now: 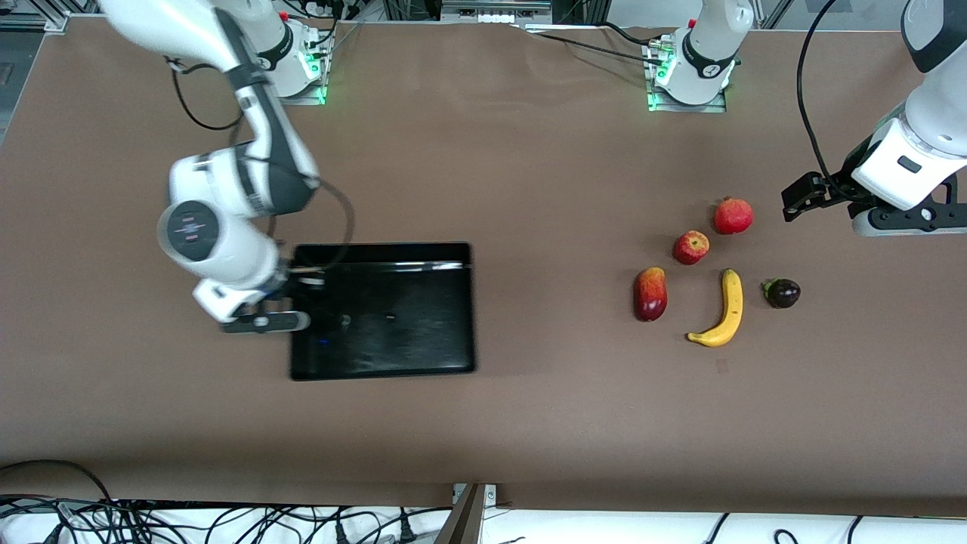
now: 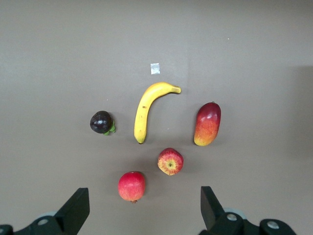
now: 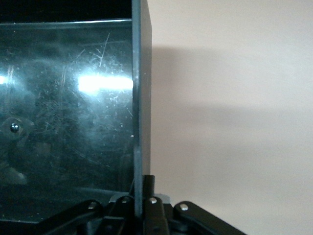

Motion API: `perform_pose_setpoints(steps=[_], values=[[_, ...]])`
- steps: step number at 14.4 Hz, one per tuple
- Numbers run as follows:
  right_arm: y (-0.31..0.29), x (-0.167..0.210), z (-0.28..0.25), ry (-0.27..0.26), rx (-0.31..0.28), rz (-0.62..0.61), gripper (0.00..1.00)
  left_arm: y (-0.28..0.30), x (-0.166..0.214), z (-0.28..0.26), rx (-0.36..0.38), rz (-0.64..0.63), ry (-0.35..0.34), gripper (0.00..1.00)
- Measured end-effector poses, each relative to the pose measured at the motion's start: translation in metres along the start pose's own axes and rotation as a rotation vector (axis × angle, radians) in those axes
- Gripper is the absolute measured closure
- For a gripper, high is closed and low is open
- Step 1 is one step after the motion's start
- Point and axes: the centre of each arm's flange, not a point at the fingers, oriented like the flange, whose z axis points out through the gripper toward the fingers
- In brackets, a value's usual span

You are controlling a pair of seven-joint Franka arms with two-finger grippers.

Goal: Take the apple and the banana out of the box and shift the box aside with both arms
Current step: 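Slide the black box across the table with the right gripper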

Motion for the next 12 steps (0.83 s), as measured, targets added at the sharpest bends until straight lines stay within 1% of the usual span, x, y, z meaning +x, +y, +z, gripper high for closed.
perform_pose_setpoints(steps=[2, 3, 6, 9, 12], values=[[0.06, -0.01, 0.016, -0.025, 0.009, 0.002, 0.97, 0.0, 0.0, 0.0, 0.0, 0.0, 0.0, 0.0], [0.086, -0.017, 0.025, -0.029, 0.018, 0.001, 0.97, 0.0, 0.0, 0.0, 0.0, 0.0, 0.0, 0.0], [0.148, -0.041, 0.059, -0.018, 0.026, -0.011, 0.97, 0.0, 0.0, 0.0, 0.0, 0.0, 0.0, 0.0], [0.176, -0.07, 0.094, -0.027, 0.03, 0.013, 0.97, 0.0, 0.0, 0.0, 0.0, 0.0, 0.0, 0.0], [0.181, -0.093, 0.11, -0.002, 0.033, 0.03, 0.97, 0.0, 0.0, 0.0, 0.0, 0.0, 0.0, 0.0]])
